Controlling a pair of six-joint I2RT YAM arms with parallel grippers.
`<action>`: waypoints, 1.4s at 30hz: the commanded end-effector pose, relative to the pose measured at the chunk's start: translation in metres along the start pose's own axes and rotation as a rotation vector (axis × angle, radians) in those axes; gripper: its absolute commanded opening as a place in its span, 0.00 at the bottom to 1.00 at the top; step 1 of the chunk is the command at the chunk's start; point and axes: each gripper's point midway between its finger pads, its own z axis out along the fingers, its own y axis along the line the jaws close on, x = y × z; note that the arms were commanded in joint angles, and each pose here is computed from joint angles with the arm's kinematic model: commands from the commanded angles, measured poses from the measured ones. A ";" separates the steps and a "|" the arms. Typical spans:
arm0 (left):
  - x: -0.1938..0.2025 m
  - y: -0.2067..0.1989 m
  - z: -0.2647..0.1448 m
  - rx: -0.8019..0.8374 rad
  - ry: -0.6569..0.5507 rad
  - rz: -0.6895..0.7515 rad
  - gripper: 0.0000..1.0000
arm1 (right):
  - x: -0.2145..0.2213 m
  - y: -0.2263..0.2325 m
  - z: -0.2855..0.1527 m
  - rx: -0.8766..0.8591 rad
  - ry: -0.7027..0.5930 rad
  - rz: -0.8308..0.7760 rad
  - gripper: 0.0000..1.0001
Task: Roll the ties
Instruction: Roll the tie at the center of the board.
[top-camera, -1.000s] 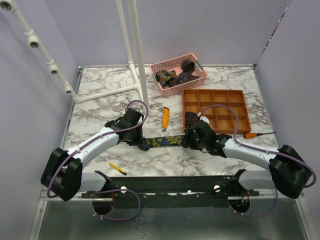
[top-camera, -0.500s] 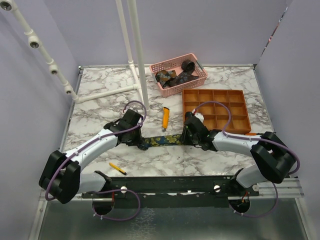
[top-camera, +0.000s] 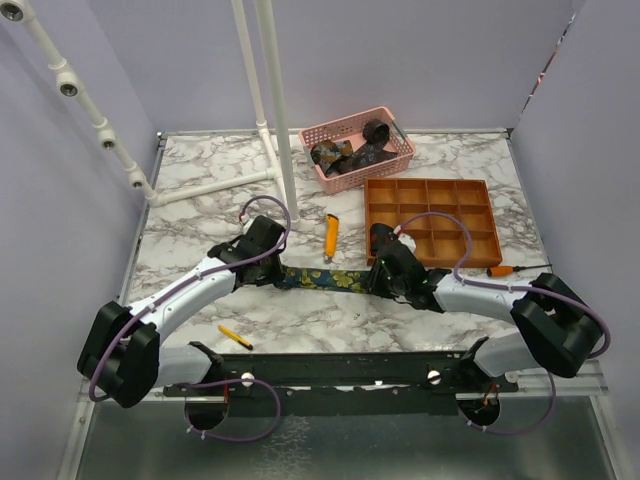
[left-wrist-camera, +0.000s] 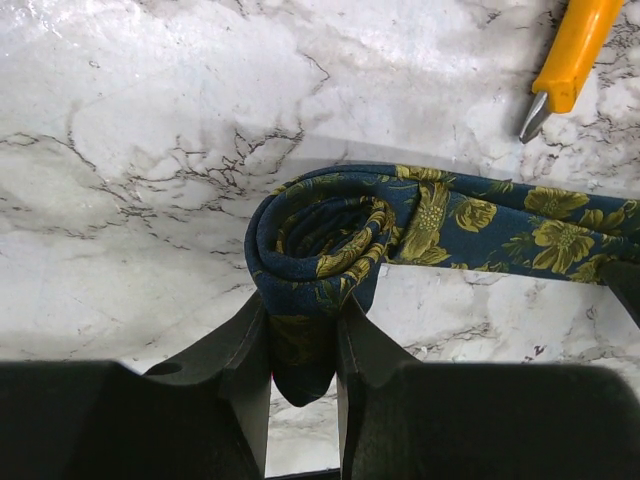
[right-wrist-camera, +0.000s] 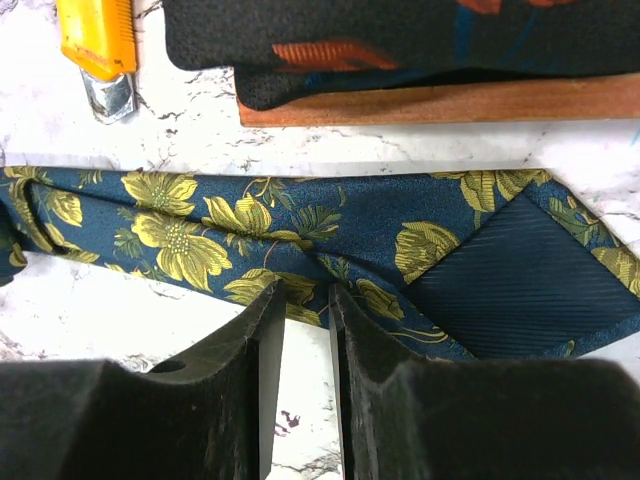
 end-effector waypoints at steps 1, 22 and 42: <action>-0.009 0.011 0.005 -0.066 -0.054 -0.025 0.00 | 0.084 -0.085 -0.017 0.251 0.293 -0.026 0.29; 0.003 0.038 0.001 -0.274 -0.114 0.088 0.00 | 0.124 -0.106 -0.062 0.244 0.384 0.094 0.29; 0.006 -0.011 0.002 -0.553 -0.204 0.394 0.00 | 0.097 -0.078 -0.065 0.149 0.314 0.052 0.38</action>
